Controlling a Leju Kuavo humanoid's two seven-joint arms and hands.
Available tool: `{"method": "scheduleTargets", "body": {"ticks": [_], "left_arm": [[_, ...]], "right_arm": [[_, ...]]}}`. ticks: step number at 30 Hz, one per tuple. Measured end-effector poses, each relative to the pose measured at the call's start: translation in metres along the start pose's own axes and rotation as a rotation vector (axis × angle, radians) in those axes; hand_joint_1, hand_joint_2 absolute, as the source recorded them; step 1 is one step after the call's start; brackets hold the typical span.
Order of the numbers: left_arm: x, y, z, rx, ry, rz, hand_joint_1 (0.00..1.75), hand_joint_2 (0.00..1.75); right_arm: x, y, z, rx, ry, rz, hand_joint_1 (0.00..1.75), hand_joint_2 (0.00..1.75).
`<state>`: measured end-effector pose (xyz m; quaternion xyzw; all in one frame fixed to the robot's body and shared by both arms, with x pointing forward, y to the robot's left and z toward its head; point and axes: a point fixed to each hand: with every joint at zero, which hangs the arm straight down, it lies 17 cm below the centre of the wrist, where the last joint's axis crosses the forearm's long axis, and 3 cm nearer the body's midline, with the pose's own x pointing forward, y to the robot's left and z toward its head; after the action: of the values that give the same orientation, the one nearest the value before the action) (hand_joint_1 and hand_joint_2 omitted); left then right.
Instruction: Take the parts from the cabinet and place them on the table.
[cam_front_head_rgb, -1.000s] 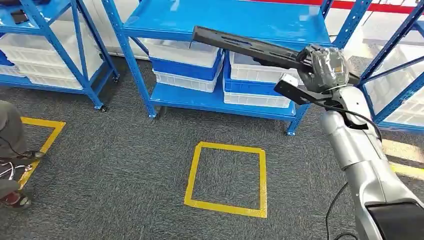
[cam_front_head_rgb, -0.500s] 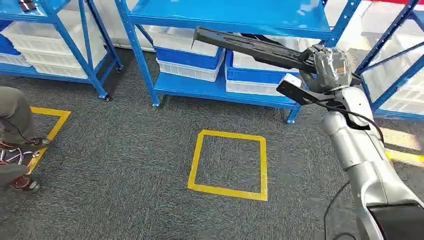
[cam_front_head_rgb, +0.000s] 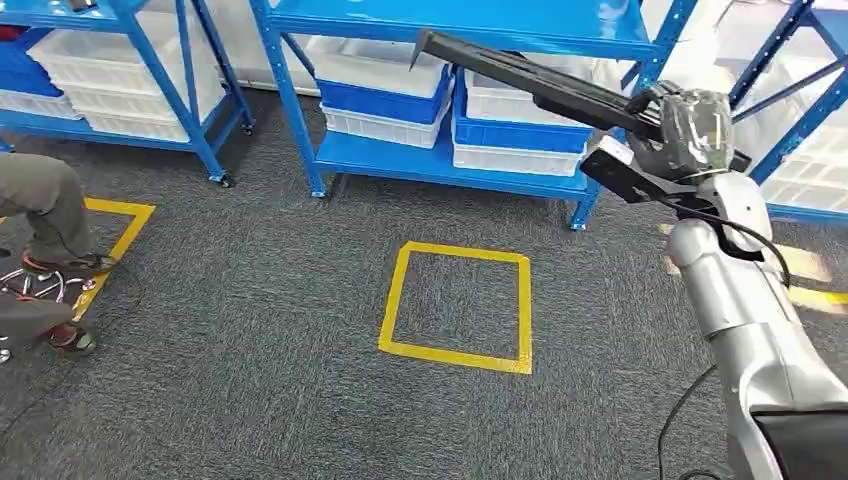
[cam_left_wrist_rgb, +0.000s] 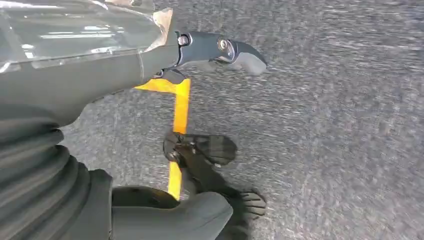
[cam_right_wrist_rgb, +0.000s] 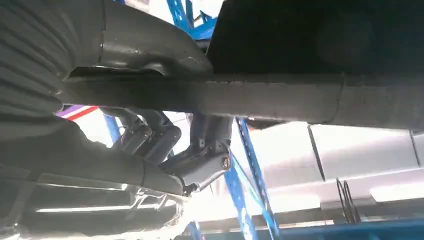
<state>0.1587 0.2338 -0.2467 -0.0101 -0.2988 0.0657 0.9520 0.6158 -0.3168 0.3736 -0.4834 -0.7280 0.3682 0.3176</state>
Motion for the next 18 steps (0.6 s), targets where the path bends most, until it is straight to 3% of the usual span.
{"method": "scheduleTargets", "body": {"ticks": [18], "left_arm": [[-0.004,-0.001,0.002,-0.001,0.003,-0.001,0.00,1.75]], "right_arm": [[-0.016,0.004,0.009,0.029,0.032,0.011,1.75,1.75]]}}
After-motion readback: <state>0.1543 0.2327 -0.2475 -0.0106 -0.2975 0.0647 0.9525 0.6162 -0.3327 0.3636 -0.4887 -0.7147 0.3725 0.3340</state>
